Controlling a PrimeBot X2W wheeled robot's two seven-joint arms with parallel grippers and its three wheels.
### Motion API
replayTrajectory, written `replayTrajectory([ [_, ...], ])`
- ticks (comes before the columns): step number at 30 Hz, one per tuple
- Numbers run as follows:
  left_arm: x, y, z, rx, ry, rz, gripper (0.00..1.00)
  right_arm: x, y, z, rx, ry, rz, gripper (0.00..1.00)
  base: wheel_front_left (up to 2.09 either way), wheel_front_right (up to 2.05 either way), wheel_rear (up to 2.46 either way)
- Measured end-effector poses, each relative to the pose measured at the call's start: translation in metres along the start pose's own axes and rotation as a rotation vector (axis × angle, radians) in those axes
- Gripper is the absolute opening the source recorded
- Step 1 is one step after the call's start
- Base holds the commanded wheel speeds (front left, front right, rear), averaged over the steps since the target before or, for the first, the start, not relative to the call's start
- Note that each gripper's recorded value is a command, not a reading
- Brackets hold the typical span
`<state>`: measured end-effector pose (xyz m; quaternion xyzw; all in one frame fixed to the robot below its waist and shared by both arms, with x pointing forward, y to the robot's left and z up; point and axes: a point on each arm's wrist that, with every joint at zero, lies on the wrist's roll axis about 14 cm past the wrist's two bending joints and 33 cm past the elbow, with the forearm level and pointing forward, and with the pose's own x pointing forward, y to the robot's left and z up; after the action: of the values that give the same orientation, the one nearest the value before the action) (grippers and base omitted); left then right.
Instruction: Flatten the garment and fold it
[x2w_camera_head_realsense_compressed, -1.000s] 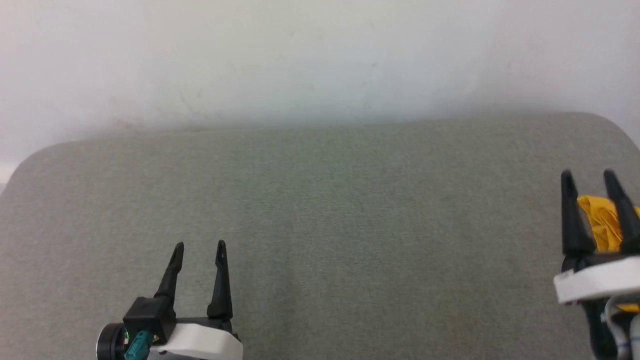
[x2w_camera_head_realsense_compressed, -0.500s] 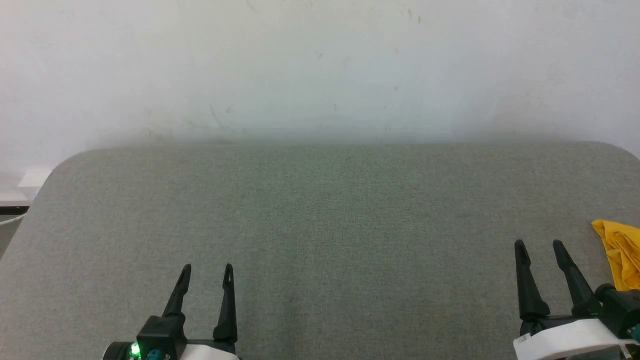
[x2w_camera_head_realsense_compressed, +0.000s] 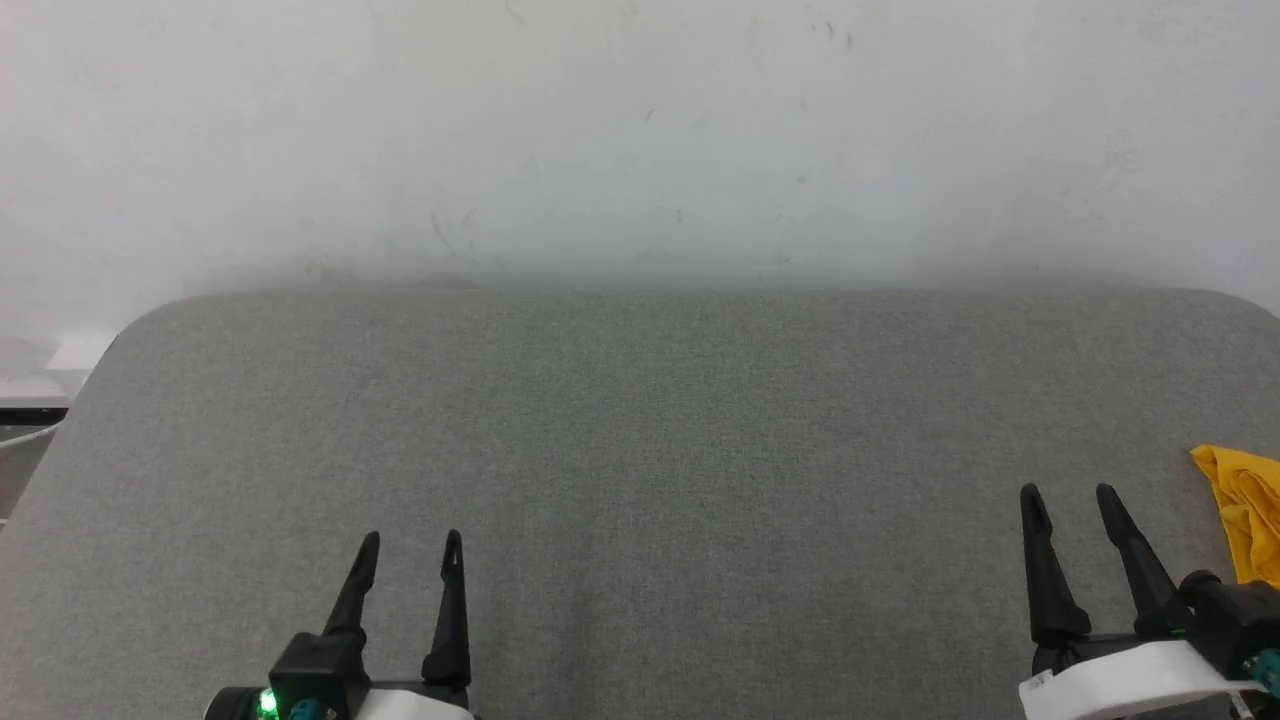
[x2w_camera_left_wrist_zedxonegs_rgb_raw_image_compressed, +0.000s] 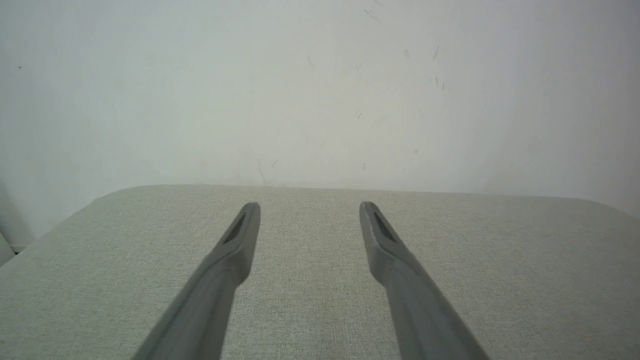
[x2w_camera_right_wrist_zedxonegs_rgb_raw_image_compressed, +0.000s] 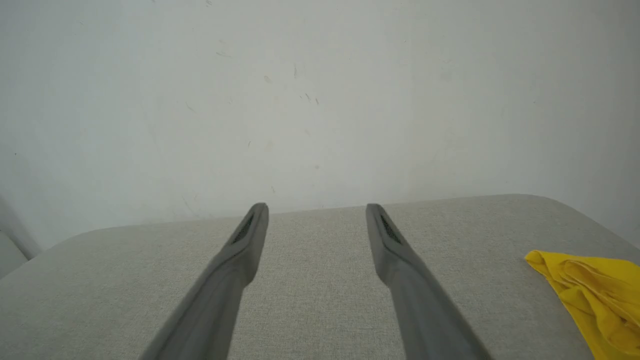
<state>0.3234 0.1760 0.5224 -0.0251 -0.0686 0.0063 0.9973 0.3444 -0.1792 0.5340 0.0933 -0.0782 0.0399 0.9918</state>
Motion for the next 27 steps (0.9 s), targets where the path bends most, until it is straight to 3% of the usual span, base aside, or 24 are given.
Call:
replayTrajectory([
  [1,0.0002,0.0006,0.0011,-0.005,-0.003,0.002,0.0,-0.0001,-0.0001,-0.0003,0.0,0.001,-0.001,0.0,0.0,0.0,0.0],
  [27,0.0052,0.0,-0.0055,0.007,0.042,-0.003,0.0,0.0008,-0.0001,-0.007,-0.034,0.045,0.004,0.0,0.0,0.0,0.0],
])
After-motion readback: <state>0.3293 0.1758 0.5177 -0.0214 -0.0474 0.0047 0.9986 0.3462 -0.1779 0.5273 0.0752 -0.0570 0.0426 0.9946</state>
